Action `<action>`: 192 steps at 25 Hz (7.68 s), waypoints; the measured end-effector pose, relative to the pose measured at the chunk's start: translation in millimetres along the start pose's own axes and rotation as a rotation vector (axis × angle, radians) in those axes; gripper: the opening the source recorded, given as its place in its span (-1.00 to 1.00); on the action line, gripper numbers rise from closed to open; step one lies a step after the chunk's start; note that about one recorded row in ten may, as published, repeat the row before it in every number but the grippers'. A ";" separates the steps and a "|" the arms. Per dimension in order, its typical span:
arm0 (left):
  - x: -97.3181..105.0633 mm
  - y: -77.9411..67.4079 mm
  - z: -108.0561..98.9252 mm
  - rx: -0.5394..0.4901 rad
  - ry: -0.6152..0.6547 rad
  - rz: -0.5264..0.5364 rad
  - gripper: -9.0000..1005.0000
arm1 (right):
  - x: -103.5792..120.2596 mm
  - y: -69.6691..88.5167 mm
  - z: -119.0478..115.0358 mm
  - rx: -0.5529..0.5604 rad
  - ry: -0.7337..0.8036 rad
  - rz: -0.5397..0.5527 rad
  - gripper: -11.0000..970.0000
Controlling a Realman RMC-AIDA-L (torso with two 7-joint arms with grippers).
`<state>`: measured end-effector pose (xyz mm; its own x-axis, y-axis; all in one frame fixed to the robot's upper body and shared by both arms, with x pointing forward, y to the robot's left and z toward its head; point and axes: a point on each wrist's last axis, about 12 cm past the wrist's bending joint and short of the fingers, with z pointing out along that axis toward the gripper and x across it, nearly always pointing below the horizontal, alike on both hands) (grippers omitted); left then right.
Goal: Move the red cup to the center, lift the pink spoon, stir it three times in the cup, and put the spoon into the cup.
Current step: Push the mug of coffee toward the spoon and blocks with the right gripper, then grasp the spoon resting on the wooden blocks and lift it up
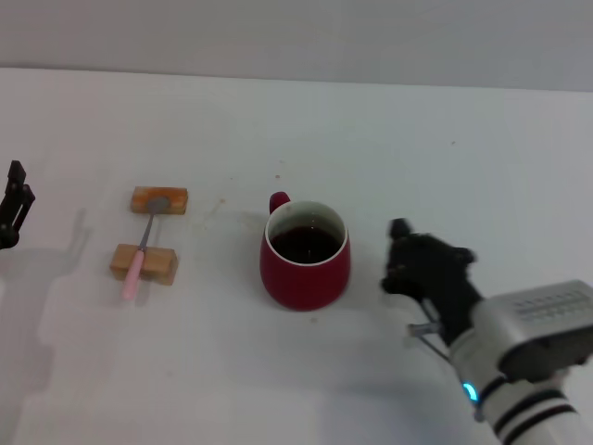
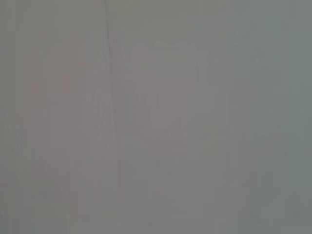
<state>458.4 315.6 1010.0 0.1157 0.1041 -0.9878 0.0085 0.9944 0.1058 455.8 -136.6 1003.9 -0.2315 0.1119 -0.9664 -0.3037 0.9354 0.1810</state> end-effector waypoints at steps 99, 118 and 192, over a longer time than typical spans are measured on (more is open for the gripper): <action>26.6 -65.0 -61.0 0.312 0.231 -0.093 0.09 | 1.3 -65.4 -31.8 0.189 -0.172 -0.052 -0.98; 31.6 -61.7 -59.1 0.307 0.263 -0.048 -0.16 | 3.9 -63.7 -36.1 0.183 -0.167 -0.045 -0.98; 33.3 -61.6 -67.8 0.332 0.276 -0.049 -0.69 | 11.0 -58.6 -44.0 0.174 -0.138 -0.028 -0.98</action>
<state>394.4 259.2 962.8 -0.1624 0.1038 -0.9812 0.3320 0.9422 0.0447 430.3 -205.0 990.6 -0.0929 0.1185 -0.9886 -0.1417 0.9812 0.1309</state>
